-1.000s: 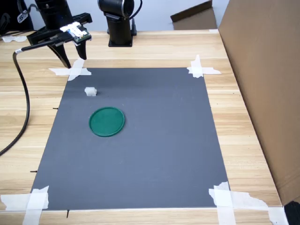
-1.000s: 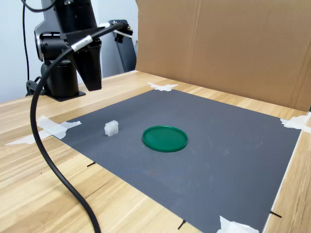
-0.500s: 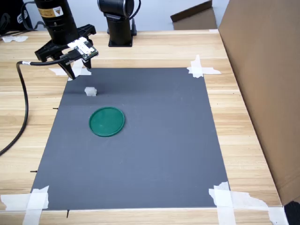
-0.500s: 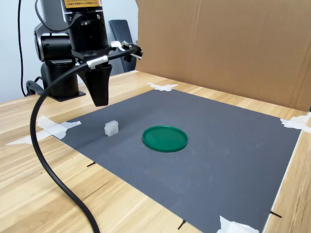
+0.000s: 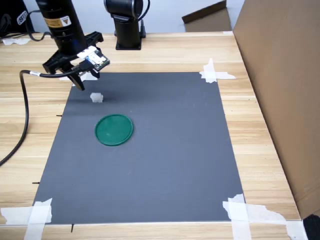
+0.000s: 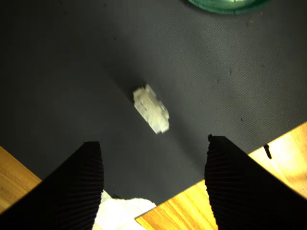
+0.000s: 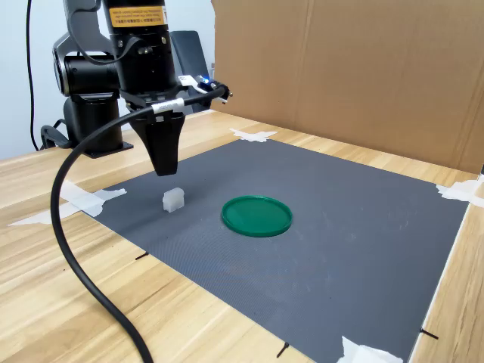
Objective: Grasp a white terminal and put it in the green lid.
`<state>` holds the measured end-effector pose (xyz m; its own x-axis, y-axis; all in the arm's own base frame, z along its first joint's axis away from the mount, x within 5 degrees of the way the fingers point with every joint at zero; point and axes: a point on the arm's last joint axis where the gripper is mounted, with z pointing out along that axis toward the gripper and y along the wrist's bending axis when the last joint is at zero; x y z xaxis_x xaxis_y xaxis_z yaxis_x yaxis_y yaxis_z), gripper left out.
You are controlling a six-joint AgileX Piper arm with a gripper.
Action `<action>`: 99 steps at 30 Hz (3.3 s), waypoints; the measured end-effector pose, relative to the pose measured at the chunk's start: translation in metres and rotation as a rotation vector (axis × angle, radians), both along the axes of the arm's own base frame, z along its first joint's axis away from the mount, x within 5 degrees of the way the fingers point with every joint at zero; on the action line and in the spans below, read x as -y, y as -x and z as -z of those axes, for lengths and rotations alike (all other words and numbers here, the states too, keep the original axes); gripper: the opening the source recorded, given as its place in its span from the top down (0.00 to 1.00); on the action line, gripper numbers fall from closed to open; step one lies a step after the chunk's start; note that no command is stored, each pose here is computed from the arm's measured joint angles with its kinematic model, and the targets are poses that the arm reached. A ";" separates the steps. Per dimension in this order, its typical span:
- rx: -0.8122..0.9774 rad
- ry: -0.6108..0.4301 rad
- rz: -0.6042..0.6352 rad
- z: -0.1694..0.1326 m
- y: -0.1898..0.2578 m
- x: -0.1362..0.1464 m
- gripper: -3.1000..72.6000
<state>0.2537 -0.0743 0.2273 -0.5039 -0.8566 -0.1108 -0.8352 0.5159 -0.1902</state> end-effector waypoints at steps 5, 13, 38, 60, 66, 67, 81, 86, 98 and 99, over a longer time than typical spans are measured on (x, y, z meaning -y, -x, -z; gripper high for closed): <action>-0.010 0.021 0.016 0.001 -0.004 -0.012 0.25; -0.061 0.102 -0.106 0.017 0.006 -0.009 0.25; -0.014 0.208 -0.408 0.025 -0.011 -0.037 0.25; -0.060 0.246 -0.430 0.056 -0.015 -0.033 0.25; -0.066 0.240 -0.417 0.058 -0.015 -0.033 0.30; -0.071 0.236 -0.404 0.059 -0.015 -0.033 0.33; -0.052 0.256 -0.380 0.053 -0.024 -0.031 0.85; 0.027 0.188 -0.275 0.022 -0.041 -0.034 0.85; 0.144 0.088 -0.095 -0.024 -0.067 -0.038 0.85; 0.141 0.084 -0.083 -0.024 -0.067 -0.038 0.85</action>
<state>0.3210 -0.0362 0.2510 -0.4157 -0.9038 -0.1016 -0.8362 0.4238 -0.3482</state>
